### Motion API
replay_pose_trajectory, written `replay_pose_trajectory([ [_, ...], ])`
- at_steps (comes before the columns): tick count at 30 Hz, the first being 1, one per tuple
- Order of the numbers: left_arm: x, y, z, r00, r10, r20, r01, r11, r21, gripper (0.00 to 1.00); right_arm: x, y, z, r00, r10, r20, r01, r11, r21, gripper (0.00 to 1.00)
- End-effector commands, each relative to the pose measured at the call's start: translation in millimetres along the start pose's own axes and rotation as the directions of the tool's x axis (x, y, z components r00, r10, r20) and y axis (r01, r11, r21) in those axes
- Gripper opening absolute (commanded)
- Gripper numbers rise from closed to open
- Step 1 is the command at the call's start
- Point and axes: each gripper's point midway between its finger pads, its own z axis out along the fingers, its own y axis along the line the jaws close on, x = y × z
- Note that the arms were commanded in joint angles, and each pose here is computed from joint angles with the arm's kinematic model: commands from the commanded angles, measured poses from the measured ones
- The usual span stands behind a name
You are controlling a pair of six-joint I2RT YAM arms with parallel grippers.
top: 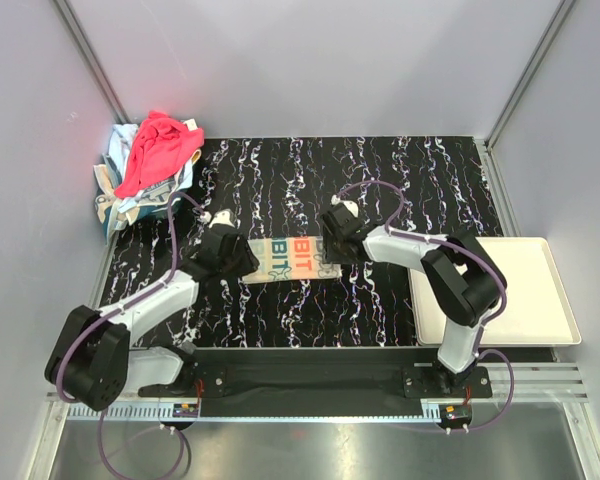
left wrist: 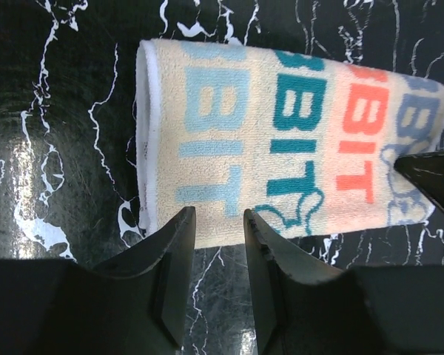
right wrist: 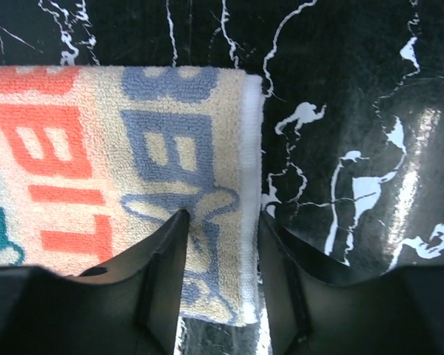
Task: Fold and stack the towels
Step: Neatly place the folded towel into the bin
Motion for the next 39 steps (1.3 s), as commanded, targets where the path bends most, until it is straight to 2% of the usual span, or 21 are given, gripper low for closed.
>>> replay_pose_trajectory([
  [1, -28.4, -20.0, -13.0, 0.997, 0.005, 0.078, -0.009, 0.998, 0.056, 0.37, 17.6, -4.2, 10.7, 0.999, -0.012, -0.053, 0.016, 0.997, 0.076, 0.47],
  [3, -29.2, -20.5, -13.8, 0.997, 0.008, 0.078, -0.012, 0.998, 0.056, 0.37, 22.8, -7.5, 14.6, 0.998, -0.009, -0.067, 0.015, 0.995, 0.099, 0.44],
  [6, -30.3, -22.4, -15.8, 0.997, 0.009, 0.082, -0.015, 0.998, 0.064, 0.37, 31.4, -10.6, 17.7, 0.996, 0.006, -0.089, 0.005, 0.993, 0.116, 0.29],
  [7, -29.8, -23.0, -16.5, 0.997, 0.009, 0.082, -0.015, 0.998, 0.069, 0.37, 34.7, -10.7, 16.5, 0.995, 0.004, -0.097, 0.007, 0.992, 0.122, 0.17],
  [10, -29.1, -28.6, -23.0, 0.997, 0.002, 0.075, -0.009, 0.995, 0.104, 0.37, 34.6, -14.0, 7.2, 0.995, -0.004, -0.095, 0.019, 0.987, 0.159, 0.00],
  [14, -23.8, -39.2, -36.0, 0.997, -0.003, 0.073, -0.009, 0.986, 0.165, 0.37, 33.5, -27.1, -21.3, 0.997, -0.011, -0.076, 0.028, 0.976, 0.217, 0.00],
  [21, -22.5, -53.8, -53.4, 0.995, -0.014, 0.098, -0.010, 0.970, 0.242, 0.37, 39.8, -74.4, -123.9, 0.998, 0.017, -0.054, 0.001, 0.949, 0.314, 0.00],
  [24, -19.0, -61.4, -54.9, 0.995, -0.022, 0.095, -0.006, 0.959, 0.285, 0.37, 47.1, -93.5, -154.3, 0.998, 0.034, -0.056, -0.012, 0.935, 0.355, 0.00],
  [28, -13.4, -68.2, -54.9, 0.996, -0.025, 0.083, -0.004, 0.944, 0.329, 0.36, 49.9, -114.2, -178.5, 0.998, 0.041, -0.040, -0.020, 0.905, 0.425, 0.00],
  [31, -7.6, -69.0, -55.3, 0.997, -0.023, 0.079, -0.006, 0.939, 0.344, 0.36, 32.5, -125.4, -192.3, 0.999, 0.048, 0.023, -0.053, 0.878, 0.476, 0.00],
  [33, -3.9, -70.8, -55.4, 0.997, -0.027, 0.075, -0.002, 0.933, 0.359, 0.36, 29.0, -138.3, -198.1, 0.999, 0.035, 0.016, -0.038, 0.852, 0.522, 0.00],
  [35, 1.6, -73.6, -57.5, 0.998, -0.019, 0.067, -0.008, 0.928, 0.373, 0.36, 25.7, -150.4, -197.5, 0.995, 0.103, 0.012, -0.095, 0.855, 0.510, 0.00],
  [36, 2.4, -74.7, -58.2, 0.997, -0.016, 0.070, -0.011, 0.926, 0.377, 0.36, 17.1, -150.6, -199.2, 0.992, 0.114, 0.052, -0.125, 0.874, 0.469, 0.00],
  [39, 11.5, -76.8, -58.4, 0.999, -0.001, 0.051, -0.019, 0.921, 0.389, 0.36, 6.9, -172.1, -204.7, 0.968, 0.216, 0.126, -0.249, 0.865, 0.435, 0.00],
])
